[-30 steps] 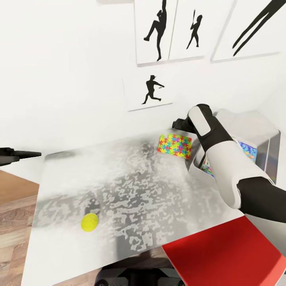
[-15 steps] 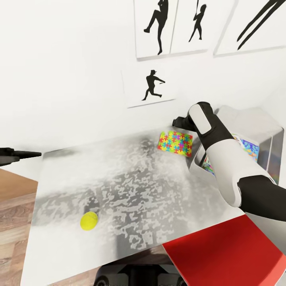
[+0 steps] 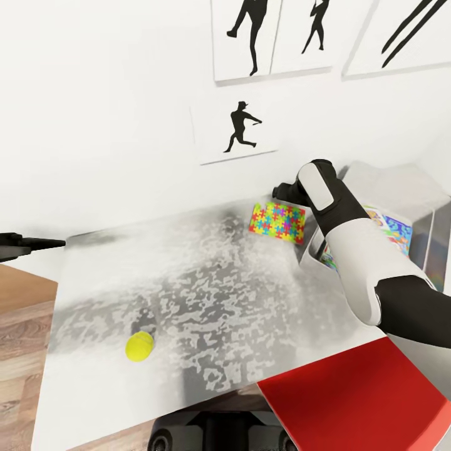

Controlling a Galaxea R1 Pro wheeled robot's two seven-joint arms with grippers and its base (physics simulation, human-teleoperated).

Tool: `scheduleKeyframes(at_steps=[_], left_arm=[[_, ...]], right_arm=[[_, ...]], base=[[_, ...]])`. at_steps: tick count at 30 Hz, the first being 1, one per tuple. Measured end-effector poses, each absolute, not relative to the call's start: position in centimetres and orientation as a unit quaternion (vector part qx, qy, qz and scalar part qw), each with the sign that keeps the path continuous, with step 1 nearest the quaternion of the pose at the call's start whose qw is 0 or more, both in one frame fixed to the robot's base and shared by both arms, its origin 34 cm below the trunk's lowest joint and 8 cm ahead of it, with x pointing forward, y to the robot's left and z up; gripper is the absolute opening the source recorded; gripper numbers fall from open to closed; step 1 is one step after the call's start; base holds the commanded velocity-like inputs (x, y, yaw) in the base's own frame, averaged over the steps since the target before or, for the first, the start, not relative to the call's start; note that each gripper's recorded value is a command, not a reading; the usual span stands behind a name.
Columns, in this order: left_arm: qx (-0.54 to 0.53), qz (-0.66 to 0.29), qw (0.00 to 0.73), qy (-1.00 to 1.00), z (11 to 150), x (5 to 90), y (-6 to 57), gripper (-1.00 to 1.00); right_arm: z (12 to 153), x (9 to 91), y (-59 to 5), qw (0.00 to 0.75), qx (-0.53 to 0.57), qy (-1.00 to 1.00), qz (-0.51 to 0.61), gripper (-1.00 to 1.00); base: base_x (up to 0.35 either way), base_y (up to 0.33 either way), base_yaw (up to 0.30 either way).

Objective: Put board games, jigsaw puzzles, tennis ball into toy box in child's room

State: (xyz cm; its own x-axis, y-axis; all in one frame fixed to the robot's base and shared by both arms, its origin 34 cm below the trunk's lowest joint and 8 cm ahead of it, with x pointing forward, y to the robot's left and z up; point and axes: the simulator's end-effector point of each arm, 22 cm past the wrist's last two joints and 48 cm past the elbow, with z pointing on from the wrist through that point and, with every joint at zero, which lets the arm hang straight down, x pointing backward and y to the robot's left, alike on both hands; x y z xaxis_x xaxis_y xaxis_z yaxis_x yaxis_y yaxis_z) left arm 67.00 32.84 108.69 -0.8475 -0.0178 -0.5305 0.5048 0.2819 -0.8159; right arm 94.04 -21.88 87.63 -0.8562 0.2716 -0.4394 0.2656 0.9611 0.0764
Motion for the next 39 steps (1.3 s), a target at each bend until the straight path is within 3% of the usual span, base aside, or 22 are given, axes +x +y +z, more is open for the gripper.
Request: scheduleKeyframes(at_steps=[39], left_arm=[[0.140, -0.582, 0.202, 0.775, 105.1, 67.4, 32.9, 1.00]], right_arm=[[83.5, 94.0, -23.3, 0.215, 0.128, 0.968, -0.031, 1.00]], base=[[0.000, 0.000, 0.000]])
